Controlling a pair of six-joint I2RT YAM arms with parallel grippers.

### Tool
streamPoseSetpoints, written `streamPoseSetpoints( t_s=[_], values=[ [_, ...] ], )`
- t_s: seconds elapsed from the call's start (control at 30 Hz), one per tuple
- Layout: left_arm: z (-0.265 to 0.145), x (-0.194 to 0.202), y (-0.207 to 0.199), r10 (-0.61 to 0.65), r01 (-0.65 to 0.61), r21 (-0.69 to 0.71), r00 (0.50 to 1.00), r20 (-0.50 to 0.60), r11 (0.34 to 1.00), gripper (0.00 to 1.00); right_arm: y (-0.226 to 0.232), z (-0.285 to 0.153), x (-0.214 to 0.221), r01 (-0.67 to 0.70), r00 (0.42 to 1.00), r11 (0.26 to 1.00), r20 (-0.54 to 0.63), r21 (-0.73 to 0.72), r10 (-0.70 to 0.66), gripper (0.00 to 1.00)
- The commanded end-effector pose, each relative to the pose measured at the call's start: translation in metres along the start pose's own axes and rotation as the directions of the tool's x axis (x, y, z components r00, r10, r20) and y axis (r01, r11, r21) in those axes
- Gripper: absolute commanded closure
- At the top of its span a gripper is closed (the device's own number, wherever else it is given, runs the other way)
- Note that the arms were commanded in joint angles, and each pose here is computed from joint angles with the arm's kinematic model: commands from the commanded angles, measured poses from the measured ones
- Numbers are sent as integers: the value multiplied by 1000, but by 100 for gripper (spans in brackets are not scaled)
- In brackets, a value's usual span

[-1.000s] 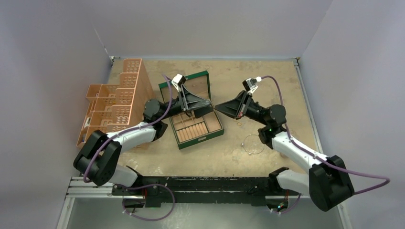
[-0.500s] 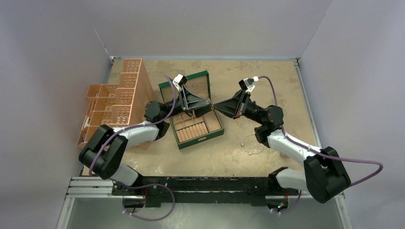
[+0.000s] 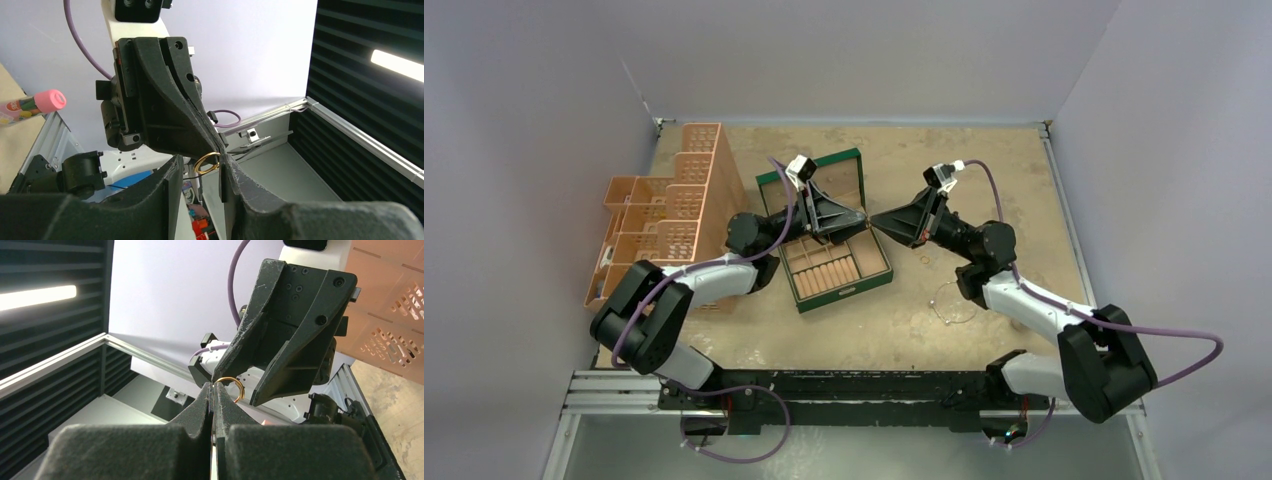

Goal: Organize the mixed jewelry

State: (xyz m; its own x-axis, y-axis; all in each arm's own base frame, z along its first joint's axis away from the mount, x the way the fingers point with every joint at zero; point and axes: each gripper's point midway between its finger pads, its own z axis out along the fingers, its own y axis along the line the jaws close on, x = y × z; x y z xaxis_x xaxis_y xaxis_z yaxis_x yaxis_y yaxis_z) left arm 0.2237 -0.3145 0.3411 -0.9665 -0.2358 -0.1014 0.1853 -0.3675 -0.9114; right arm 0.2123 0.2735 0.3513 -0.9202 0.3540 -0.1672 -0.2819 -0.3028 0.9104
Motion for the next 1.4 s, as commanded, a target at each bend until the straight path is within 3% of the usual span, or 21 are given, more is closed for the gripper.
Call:
streamPoseSetpoints(
  t_s=[0.0,0.43,0.63,0.8,0.83,0.93,1.0,1.17,1.37],
  values=[
    [0,11,-37,75,-71,101,997,-35,992,69,18,2,0,59,998,997,11,-53,-59,100],
    [2,15,-45,85,-81,89,995,-48,993,80,17,1,-3,42,999,998,36,-56,-40,100],
    [1,14,-42,88,-85,77,996,-33,993,100,16,0,-3,44,998,998,46,-51,-41,100],
    [0,11,-37,107,-106,65,994,-11,992,100,11,-3,-2,60,997,998,54,-22,-58,100],
    [0,10,-36,113,-113,56,994,-3,992,100,9,-4,0,56,997,998,49,-12,-56,93],
    [-1,7,-28,133,-133,6,991,20,991,100,10,-9,0,62,996,998,72,-14,-60,57],
    [-1,4,-22,135,-134,-42,990,40,990,100,17,-16,4,99,992,994,77,-50,-95,44],
    [5,-2,-20,161,-154,-136,986,41,979,100,0,-17,1,167,983,985,69,44,-170,37],
    [1,-8,-8,192,-168,-257,979,72,952,100,-6,-5,-27,354,919,901,85,250,-384,31]
  ],
)
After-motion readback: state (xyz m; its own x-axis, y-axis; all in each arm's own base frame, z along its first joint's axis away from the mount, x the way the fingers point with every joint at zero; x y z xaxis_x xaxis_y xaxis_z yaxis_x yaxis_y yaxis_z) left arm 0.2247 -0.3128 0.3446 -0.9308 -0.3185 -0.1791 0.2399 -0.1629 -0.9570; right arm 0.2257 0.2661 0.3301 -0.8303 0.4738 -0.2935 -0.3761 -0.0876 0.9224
